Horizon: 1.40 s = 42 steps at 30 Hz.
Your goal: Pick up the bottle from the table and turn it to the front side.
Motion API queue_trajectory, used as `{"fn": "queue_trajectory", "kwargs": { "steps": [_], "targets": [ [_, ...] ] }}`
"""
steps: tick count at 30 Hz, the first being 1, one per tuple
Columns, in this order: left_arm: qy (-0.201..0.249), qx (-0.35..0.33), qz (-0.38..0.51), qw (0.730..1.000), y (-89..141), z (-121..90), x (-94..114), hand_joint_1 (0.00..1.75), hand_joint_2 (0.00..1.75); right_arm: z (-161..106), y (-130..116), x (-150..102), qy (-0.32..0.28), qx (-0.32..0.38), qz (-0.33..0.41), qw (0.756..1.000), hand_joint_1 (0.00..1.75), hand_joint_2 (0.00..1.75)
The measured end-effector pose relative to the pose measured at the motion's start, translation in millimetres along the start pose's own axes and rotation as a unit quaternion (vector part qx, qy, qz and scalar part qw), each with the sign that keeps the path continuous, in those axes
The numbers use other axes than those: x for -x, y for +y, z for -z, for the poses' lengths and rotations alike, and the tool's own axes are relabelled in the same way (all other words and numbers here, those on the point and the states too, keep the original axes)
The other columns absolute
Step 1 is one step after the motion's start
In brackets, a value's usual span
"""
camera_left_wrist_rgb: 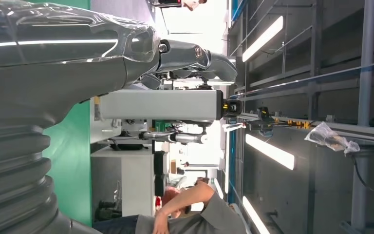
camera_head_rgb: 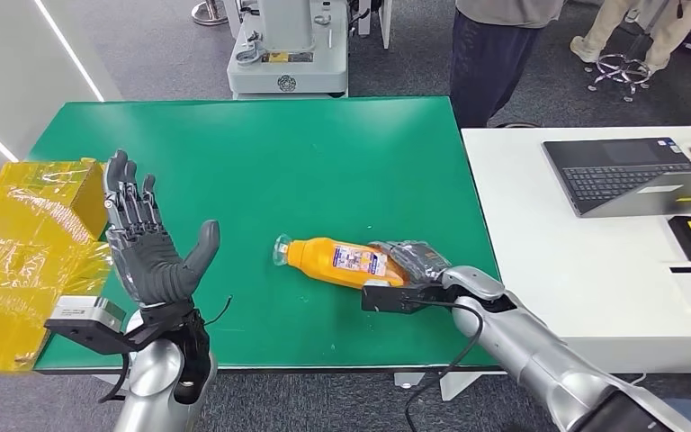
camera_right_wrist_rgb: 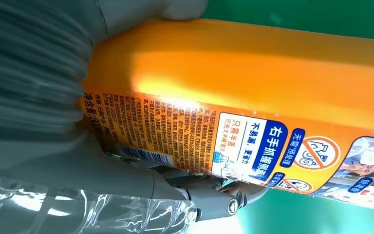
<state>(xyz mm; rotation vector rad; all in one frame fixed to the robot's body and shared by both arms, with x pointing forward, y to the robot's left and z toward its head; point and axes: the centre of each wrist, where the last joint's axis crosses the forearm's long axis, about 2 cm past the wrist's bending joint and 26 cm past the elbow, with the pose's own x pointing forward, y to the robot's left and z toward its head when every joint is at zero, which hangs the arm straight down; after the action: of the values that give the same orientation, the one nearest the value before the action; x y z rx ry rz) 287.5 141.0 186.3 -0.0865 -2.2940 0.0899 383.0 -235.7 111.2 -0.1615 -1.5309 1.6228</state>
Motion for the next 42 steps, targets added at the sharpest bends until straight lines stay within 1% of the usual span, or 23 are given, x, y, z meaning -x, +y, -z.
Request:
{"fn": "queue_trajectory", "kwargs": {
  "steps": [5, 10, 13, 16, 19, 22, 25, 34, 37, 39, 42],
  "targets": [
    [0.006, -0.005, -0.032, 0.999, 1, 0, 1, 0.00, 1.75, 4, -7, -16, -0.008, 0.066, 0.006, 0.998, 1.75, 1.75],
    [0.011, -0.007, -0.057, 0.998, 2, 0, 2, 0.00, 1.75, 3, -13, -26, -0.022, 0.112, 0.013, 0.993, 1.75, 1.75],
    [0.019, -0.007, -0.071, 0.997, 2, -1, 4, 0.00, 1.75, 1, -14, -34, -0.034, 0.163, 0.020, 0.986, 1.75, 1.75],
    [0.028, -0.007, -0.084, 0.996, 2, -1, 8, 0.00, 1.75, -5, -17, -43, -0.051, 0.234, 0.024, 0.971, 1.75, 1.75],
    [0.037, -0.012, -0.105, 0.994, -1, 0, 12, 0.00, 1.75, -13, -18, -52, -0.072, 0.315, 0.023, 0.946, 1.75, 1.75],
    [0.044, -0.016, -0.134, 0.990, -8, 1, 14, 0.00, 1.75, -21, -16, -57, -0.089, 0.368, 0.027, 0.925, 1.75, 1.75],
    [0.048, -0.016, -0.147, 0.988, -14, 1, 14, 0.00, 1.75, -26, -14, -60, -0.095, 0.389, 0.032, 0.916, 1.75, 1.75],
    [0.057, -0.016, -0.157, 0.986, -19, 0, 17, 0.00, 1.75, -31, -13, -63, -0.102, 0.406, 0.038, 0.907, 1.75, 1.75],
    [0.064, -0.005, -0.173, 0.983, -23, -1, 17, 0.00, 1.75, -33, -13, -64, -0.112, 0.427, 0.030, 0.896, 1.75, 1.75],
    [0.074, 0.004, -0.196, 0.978, -27, -1, 17, 0.00, 1.75, -34, -14, -66, -0.120, 0.441, 0.023, 0.889, 1.75, 1.75],
    [0.096, 0.019, -0.262, 0.960, -32, 0, 16, 0.00, 1.75, -35, -16, -71, -0.129, 0.453, 0.007, 0.882, 1.75, 1.75]
  ]
}}
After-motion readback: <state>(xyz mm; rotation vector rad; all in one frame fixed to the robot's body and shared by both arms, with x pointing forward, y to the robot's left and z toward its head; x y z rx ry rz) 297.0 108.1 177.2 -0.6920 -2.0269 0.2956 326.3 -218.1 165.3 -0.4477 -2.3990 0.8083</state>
